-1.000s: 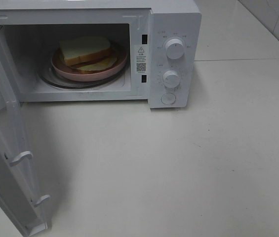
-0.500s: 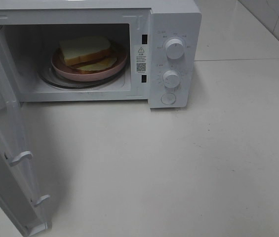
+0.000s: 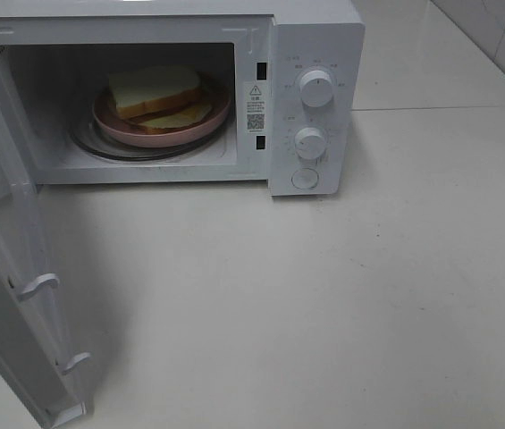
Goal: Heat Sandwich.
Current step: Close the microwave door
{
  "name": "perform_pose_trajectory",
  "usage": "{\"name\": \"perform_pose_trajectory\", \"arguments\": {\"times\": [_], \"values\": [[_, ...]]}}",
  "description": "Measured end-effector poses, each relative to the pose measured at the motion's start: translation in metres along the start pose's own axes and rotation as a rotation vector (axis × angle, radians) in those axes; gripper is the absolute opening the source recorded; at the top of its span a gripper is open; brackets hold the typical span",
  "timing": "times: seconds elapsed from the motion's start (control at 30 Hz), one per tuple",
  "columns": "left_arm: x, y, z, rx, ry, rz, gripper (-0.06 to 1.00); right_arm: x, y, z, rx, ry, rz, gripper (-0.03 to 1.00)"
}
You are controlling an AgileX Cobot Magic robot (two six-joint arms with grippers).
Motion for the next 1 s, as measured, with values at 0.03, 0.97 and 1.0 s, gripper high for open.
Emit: {"name": "perform_pose_trajectory", "arguments": {"times": [0.03,0.97,1.0], "values": [[0.001,-0.003,0.0,0.002,0.0,-0.015,0.69,0.0,0.0,0.0,0.0,0.0,0.0,0.54],[0.144,-0.061,-0.03,0.098,0.072,0.02,0.0,0.0,0.0,0.0,0.0,0.0,0.0,0.54],[0.147,-0.062,-0.031,0.099,0.075,0.013,0.0,0.0,0.0,0.0,0.0,0.0,0.0,0.54]]}}
Point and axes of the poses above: a point on each arm's last joint axis where the gripper is mounted, x pointing out along that axis toward the gripper, z along the wrist's bending axis when the last joint is at zero, y = z × x, the point moved 2 cm from there along x, pointing out along that axis toward the gripper
